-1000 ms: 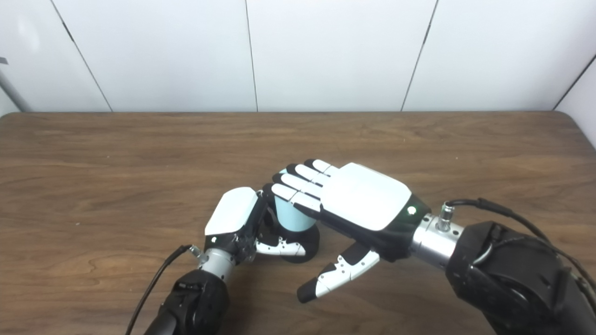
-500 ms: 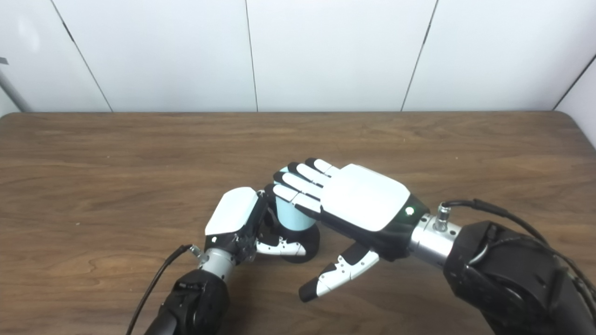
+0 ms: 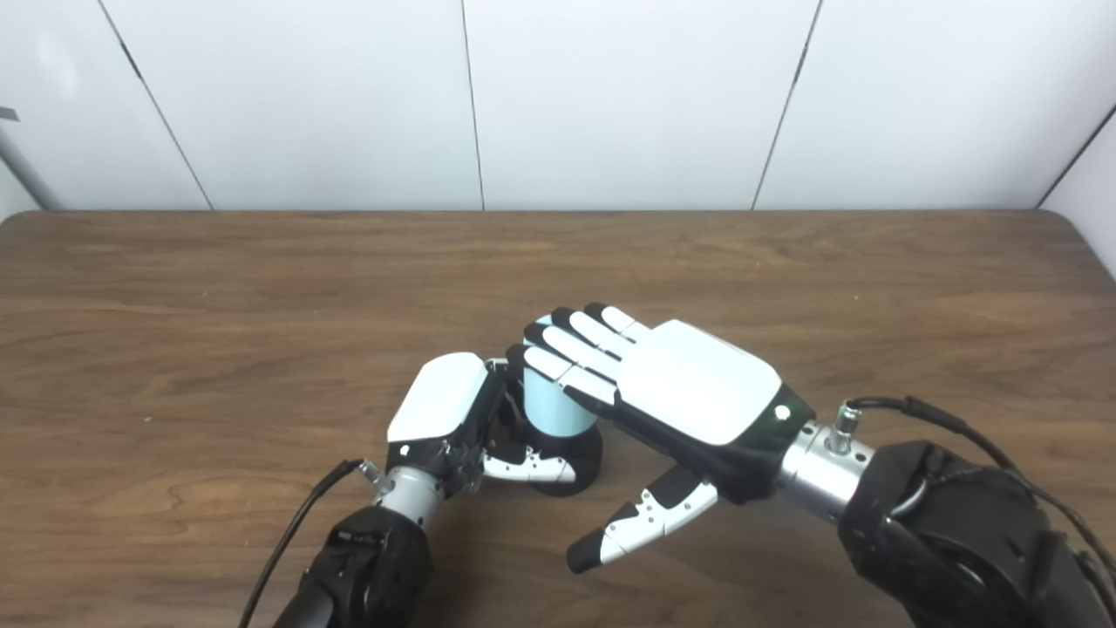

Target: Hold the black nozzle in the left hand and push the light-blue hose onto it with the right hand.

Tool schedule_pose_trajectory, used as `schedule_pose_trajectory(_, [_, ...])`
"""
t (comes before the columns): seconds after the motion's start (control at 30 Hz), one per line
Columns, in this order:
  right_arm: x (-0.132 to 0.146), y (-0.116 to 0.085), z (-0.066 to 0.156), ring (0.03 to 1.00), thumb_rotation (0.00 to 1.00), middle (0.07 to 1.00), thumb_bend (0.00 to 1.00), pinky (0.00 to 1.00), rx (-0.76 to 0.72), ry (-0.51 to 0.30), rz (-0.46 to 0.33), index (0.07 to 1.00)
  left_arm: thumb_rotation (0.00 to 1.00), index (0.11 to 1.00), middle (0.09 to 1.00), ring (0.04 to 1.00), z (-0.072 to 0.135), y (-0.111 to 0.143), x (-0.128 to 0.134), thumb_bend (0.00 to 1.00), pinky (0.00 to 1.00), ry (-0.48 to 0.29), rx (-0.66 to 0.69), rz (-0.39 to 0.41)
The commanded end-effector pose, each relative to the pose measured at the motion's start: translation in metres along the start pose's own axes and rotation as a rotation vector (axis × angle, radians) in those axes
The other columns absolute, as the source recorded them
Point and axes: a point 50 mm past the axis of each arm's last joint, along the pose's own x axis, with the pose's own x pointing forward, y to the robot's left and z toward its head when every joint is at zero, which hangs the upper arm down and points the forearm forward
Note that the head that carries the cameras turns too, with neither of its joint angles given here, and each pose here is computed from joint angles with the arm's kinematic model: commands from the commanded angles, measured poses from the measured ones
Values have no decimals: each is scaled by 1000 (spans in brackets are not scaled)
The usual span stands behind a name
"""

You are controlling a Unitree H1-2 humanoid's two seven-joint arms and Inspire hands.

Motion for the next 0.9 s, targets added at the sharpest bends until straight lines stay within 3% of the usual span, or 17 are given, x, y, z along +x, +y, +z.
schedule_pose_trajectory(0.0, [-4, 18, -6, 1000, 908, 1000, 707, 1000, 39, 24, 114, 979, 0, 480, 502, 484, -13, -25, -11, 502, 485, 69, 0, -159])
schedule_pose_trajectory(0.87, [-1, 32, -8, 1000, 894, 1000, 710, 1000, 55, 21, 168, 965, 0, 471, 526, 493, -11, -25, -10, 499, 505, 63, 9, -157])
